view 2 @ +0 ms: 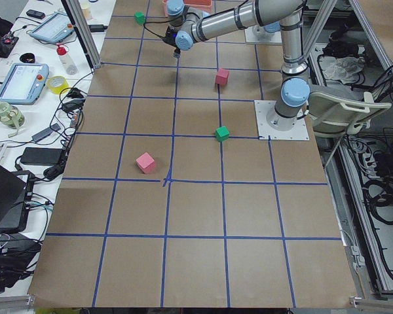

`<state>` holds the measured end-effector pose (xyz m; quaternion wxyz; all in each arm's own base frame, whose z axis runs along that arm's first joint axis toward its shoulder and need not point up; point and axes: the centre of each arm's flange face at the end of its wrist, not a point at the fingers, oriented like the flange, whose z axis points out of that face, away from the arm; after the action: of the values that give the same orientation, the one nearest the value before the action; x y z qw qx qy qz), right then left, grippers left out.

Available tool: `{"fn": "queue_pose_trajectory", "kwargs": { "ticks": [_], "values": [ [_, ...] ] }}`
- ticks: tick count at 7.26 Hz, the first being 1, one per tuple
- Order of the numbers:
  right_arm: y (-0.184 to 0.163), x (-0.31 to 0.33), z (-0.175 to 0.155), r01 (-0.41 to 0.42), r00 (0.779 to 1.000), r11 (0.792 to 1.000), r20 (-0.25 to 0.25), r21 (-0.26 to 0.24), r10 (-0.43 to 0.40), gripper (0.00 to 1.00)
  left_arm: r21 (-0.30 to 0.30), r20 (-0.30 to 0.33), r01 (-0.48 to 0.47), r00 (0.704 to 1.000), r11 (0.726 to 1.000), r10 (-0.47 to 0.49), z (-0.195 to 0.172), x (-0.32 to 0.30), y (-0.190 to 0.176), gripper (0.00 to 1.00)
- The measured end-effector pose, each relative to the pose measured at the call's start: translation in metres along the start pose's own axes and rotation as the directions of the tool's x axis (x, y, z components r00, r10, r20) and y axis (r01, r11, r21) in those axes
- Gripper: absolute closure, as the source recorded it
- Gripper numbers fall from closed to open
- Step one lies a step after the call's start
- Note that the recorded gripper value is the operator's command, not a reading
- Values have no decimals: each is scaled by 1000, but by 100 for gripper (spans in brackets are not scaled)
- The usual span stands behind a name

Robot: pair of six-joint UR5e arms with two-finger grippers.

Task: Align button upright
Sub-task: 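Grasp the button with the left gripper and lift it, then set the button upright, yellow cap up, and open the left gripper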

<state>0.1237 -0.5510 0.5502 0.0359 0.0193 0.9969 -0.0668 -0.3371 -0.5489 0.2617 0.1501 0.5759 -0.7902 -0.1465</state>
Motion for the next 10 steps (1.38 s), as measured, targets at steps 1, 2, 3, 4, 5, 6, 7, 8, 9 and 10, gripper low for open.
{"fn": "queue_pose_trajectory", "kwargs": {
  "ticks": [1, 2, 3, 4, 5, 6, 7, 8, 9, 10],
  "values": [
    [0, 0, 0, 0, 1000, 1000, 0, -1, 0, 0, -96, 31, 89, 996, 991, -86, -3, 6, -28, 100],
    [1, 0, 0, 0, 1000, 1000, -1, -6, 0, 0, -160, 43, 135, 991, 978, -130, -6, 12, -50, 100],
    [3, 0, 1, 0, 1000, 1000, -9, -21, 0, 0, -191, 52, 156, 988, 969, -148, -3, 16, -65, 100],
    [7, 4, 2, -1, 999, 999, -53, -44, -1, 0, -213, 67, 176, 984, 961, -165, 5, 18, -74, 100],
    [10, 10, 2, 0, 992, 998, -122, -61, -8, 0, -242, 83, 191, 981, 951, -176, 15, 19, -78, 98],
    [11, 12, 2, 3, 989, 998, -149, -67, -13, 0, -271, 95, 201, 979, 941, -182, 24, 20, -81, 96],
    [11, 9, 3, 5, 991, 998, -132, -67, -14, 0, -288, 102, 207, 977, 935, -185, 30, 20, -83, 81],
    [12, 7, 3, 9, 993, 998, -114, -65, -16, 0, -293, 107, 211, 976, 933, -187, 34, 21, -85, 69],
    [12, 5, 4, 11, 994, 998, -105, -65, -18, 0, -294, 111, 214, 976, 932, -189, 38, 21, -87, 60],
    [11, 5, 5, 9, 995, 998, -99, -67, -15, 0, -293, 115, 215, 975, 932, -189, 42, 22, -89, 29]
  ]
}}
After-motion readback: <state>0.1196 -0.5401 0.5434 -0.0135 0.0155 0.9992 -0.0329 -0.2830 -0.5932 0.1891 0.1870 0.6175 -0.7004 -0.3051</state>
